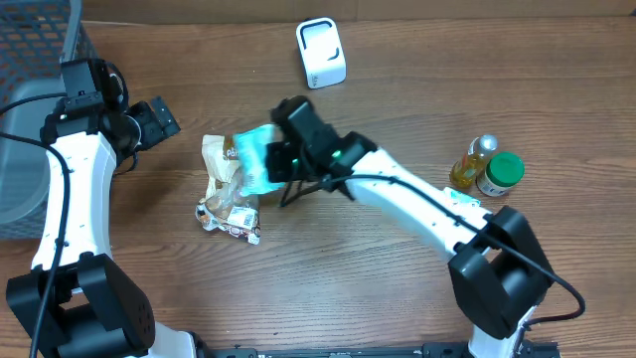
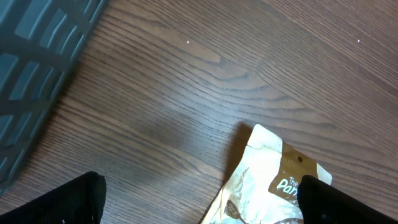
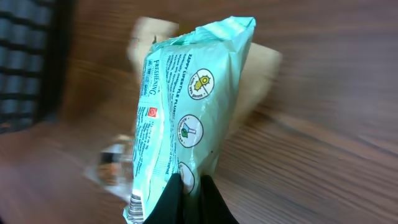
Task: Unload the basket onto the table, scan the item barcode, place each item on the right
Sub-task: 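Pull the wipes pack right off the pouch with the right gripper, then set the wipes pack on the table and open the right gripper, then swing the left gripper from the basket toward the wipes pack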
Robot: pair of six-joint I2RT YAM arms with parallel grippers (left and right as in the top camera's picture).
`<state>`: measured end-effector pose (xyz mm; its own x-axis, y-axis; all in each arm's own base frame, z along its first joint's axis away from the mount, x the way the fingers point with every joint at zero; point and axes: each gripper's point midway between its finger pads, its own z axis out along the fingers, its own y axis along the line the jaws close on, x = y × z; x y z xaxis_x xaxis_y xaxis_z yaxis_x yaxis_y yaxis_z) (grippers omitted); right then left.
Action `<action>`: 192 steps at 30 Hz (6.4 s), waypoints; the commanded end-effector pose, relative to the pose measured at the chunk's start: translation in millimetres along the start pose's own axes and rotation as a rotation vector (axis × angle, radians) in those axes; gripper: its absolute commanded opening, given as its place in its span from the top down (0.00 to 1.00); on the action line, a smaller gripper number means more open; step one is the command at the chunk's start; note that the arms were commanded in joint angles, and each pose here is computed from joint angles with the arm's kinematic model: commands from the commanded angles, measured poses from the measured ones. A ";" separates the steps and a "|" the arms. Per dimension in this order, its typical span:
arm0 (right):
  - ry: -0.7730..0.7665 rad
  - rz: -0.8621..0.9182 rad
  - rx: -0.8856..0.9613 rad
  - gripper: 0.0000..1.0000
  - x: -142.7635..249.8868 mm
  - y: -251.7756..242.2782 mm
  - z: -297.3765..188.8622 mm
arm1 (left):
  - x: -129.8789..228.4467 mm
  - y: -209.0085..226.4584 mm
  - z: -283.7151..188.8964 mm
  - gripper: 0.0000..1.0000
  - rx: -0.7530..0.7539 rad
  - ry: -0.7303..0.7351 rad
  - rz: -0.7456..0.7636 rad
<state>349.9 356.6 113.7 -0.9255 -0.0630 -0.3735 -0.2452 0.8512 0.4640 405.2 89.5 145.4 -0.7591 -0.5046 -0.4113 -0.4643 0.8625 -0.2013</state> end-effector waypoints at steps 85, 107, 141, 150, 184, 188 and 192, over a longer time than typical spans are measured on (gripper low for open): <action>0.149 0.348 0.371 0.20 57.3 -124.6 2.1 | -3.8 -7.8 -2.6 0.00 0.013 -0.012 0.007; 0.039 0.354 0.339 0.05 7.7 -133.7 -18.8 | -3.8 -7.8 -2.6 0.01 0.013 -0.012 0.007; 0.008 0.347 0.393 0.00 4.2 -143.3 -21.8 | -26.5 23.8 -6.7 0.00 -0.179 -0.122 0.025; 0.000 0.345 0.387 0.00 2.0 -142.4 -21.3 | 11.2 -61.9 -12.6 0.00 0.330 0.092 -0.055; 0.031 0.430 0.472 0.00 5.9 -182.8 -38.9 | 146.0 -168.9 -10.7 0.43 0.140 0.210 0.391; 0.026 0.430 0.470 0.00 4.6 -182.6 -38.6 | 150.0 -171.4 -12.0 0.09 0.158 0.227 0.391; 0.060 0.440 0.390 0.23 6.8 -168.7 -32.9 | 151.7 -171.6 -8.6 0.88 0.156 0.229 0.388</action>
<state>368.8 183.6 42.7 -0.9338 0.3227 -0.1548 0.2976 0.9404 0.1648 368.2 -133.0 133.5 -0.9468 -0.1227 -0.2975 -0.0605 0.9759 -0.2098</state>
